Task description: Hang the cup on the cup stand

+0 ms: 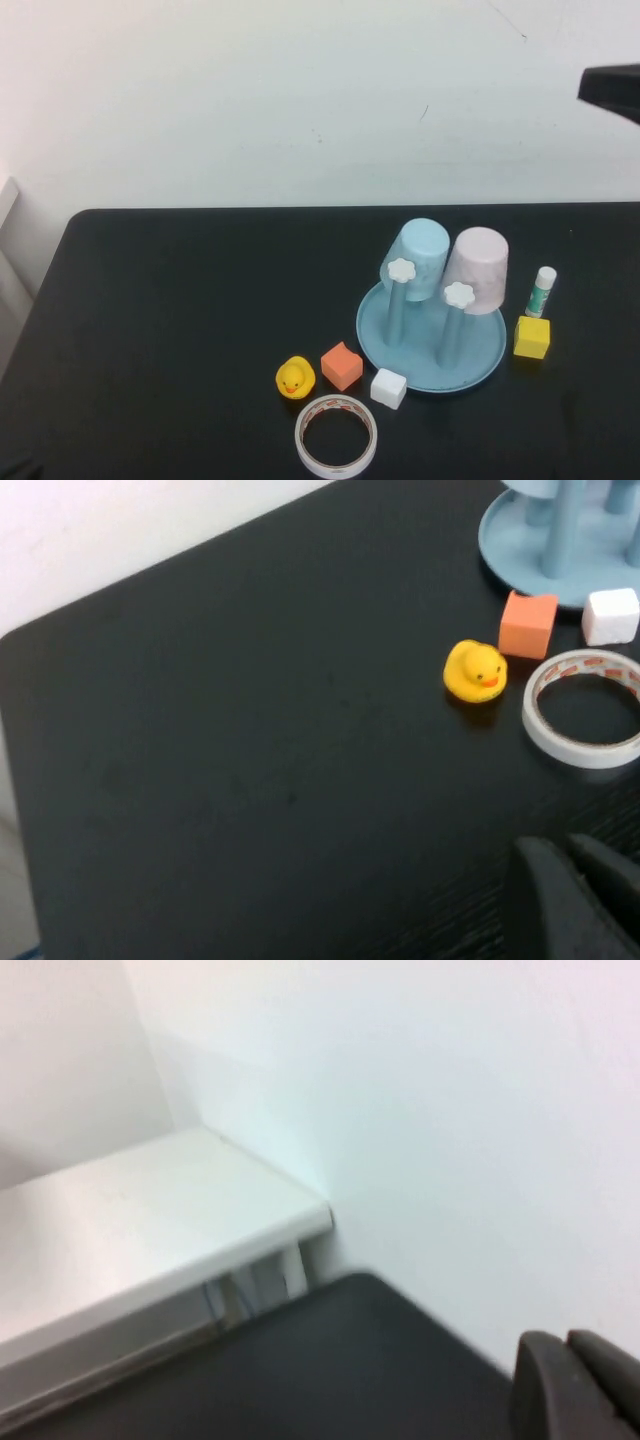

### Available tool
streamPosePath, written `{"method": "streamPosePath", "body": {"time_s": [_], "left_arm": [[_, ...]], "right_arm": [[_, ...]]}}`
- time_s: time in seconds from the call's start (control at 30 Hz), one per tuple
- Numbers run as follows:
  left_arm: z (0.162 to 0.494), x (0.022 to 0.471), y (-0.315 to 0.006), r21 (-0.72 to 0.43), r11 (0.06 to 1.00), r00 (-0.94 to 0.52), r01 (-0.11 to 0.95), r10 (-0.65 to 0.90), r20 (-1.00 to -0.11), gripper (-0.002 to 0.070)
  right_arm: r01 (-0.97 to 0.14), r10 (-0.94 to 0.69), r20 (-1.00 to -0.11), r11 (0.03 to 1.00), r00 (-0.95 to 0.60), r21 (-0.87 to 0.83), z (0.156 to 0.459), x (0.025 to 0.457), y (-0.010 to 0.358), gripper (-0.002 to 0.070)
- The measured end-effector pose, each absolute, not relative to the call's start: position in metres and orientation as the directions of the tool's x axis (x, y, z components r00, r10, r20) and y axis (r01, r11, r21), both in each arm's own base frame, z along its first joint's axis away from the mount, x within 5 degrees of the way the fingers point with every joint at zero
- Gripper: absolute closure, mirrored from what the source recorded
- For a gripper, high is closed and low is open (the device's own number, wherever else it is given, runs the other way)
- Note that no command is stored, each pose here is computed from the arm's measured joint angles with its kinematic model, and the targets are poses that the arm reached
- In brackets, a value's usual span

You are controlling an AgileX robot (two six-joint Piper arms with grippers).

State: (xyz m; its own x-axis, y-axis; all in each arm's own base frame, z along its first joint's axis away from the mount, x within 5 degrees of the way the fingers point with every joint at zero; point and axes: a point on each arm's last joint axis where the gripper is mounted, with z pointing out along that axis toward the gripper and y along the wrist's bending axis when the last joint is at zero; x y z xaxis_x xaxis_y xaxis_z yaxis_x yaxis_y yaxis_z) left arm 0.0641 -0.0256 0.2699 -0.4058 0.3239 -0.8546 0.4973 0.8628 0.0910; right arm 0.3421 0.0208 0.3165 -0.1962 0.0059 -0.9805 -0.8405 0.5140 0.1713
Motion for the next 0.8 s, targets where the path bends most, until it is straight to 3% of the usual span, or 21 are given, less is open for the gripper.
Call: {"method": "streamPosePath", "body": {"time_s": [0.13,0.4,0.63,0.8], "left_arm": [[0.258,0.066,-0.029,0.095,0.857,-0.388,0.507,0.325,-0.863,0.0676],[0.258,0.066,-0.029,0.095,0.858,-0.386,0.504,0.323,-0.864,0.0676],[0.258,0.066,-0.029,0.095,0.858,-0.386,0.504,0.323,-0.864,0.0676],[0.258,0.066,-0.029,0.095,0.858,-0.386,0.504,0.323,-0.864,0.0676]], "right_arm": [[-0.855,0.009,-0.999,0.517,-0.039,0.039,0.352,0.287,0.031,0.0673],[-0.797,-0.091,-0.974,0.562,0.206,-0.221,0.385,0.177,0.051,0.0676],[-0.633,-0.249,-0.884,0.622,0.397,-0.46,0.389,0.084,0.063,0.0676],[-0.495,-0.26,-0.867,0.735,0.426,-0.464,0.377,0.036,0.063,0.0676]]}}
